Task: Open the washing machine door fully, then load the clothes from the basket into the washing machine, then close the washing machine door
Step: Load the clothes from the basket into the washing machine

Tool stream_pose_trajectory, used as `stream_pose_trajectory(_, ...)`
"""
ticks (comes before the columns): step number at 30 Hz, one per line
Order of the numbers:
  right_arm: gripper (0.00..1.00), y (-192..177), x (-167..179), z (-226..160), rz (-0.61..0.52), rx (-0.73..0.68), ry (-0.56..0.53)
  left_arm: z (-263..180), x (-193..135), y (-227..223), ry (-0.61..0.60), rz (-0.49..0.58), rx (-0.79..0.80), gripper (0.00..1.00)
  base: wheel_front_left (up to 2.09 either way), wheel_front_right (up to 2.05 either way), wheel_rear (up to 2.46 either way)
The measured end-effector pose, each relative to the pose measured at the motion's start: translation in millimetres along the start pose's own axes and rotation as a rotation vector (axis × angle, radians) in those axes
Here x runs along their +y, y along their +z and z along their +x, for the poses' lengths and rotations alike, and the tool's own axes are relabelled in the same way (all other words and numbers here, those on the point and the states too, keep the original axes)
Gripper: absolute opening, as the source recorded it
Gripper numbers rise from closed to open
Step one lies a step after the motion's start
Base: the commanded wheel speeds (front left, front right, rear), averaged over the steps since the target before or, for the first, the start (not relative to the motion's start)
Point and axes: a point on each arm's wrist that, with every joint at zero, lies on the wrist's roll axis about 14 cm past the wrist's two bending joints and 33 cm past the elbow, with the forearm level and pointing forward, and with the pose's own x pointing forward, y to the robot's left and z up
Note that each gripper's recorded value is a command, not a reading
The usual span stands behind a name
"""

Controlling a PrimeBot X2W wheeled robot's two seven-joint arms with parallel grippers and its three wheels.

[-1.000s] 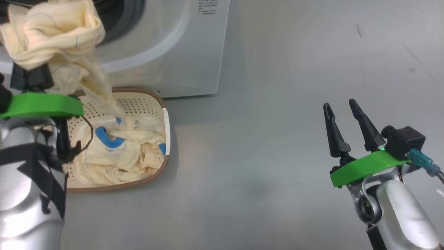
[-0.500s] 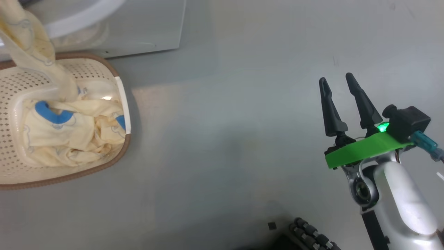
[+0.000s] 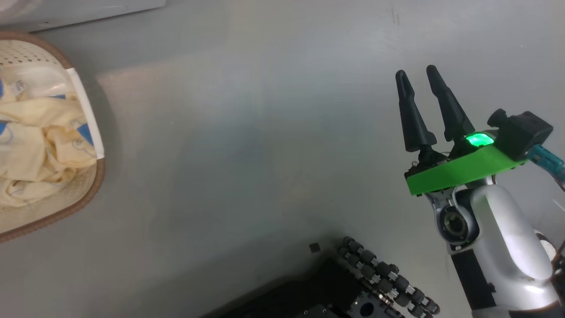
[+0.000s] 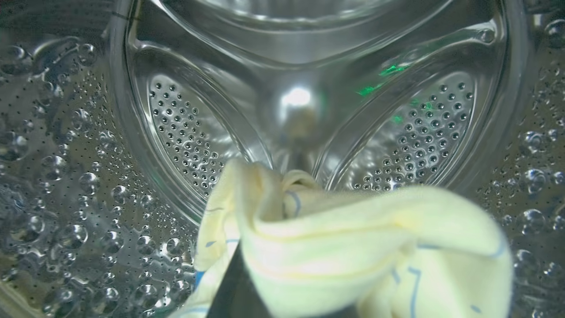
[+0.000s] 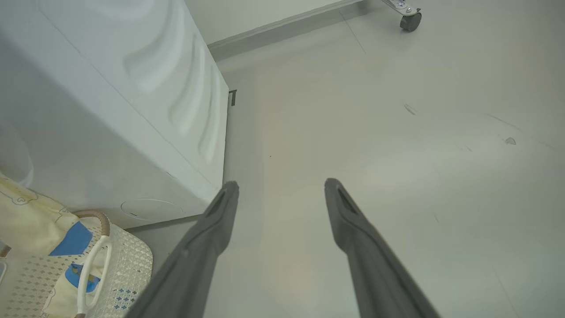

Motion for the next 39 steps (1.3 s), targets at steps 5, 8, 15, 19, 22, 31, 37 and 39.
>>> stream_pose_trajectory(5, 1.00, -1, -11, -1, 0.006, 0.008, -0.033, 17, 7, -5, 0.011, 0.022, -0.001, 0.00, 0.00, 0.00, 0.00)
stream_pose_trajectory(8, 1.00, 0, -11, 0, 0.002, 0.008, -0.030, 19, 7, -22, 0.012, 0.035, 0.042, 0.00, 0.00, 0.00, 0.00)
stream_pose_trajectory(15, 1.00, 0, -12, 1, -0.001, 0.008, -0.031, 13, 15, -49, 0.039, 0.024, 0.098, 0.00, 0.00, 0.00, 0.00)
stream_pose_trajectory(19, 1.00, -1, -10, 2, 0.002, 0.008, -0.026, 11, 19, -54, 0.046, 0.031, 0.113, 0.00, 0.00, 0.00, 0.00)
stream_pose_trajectory(22, 1.00, -2, -7, 4, 0.005, 0.008, -0.017, 7, 22, -58, 0.057, 0.020, 0.133, 0.87, 0.00, 0.00, 0.00)
stream_pose_trajectory(31, 1.00, 7, 0, 9, -0.013, -0.021, 0.007, -1, 24, -46, 0.059, 0.025, 0.136, 1.00, 0.00, 0.00, 0.00)
stream_pose_trajectory(37, 1.00, 20, 6, 11, -0.036, -0.058, 0.026, -19, 9, -49, 0.026, 0.022, 0.172, 1.00, 0.00, 0.00, 0.00)
stream_pose_trajectory(39, 1.00, 25, 10, 11, -0.044, -0.073, 0.037, -28, 5, -52, 0.013, 0.031, 0.194, 1.00, 0.00, 0.00, 0.00)
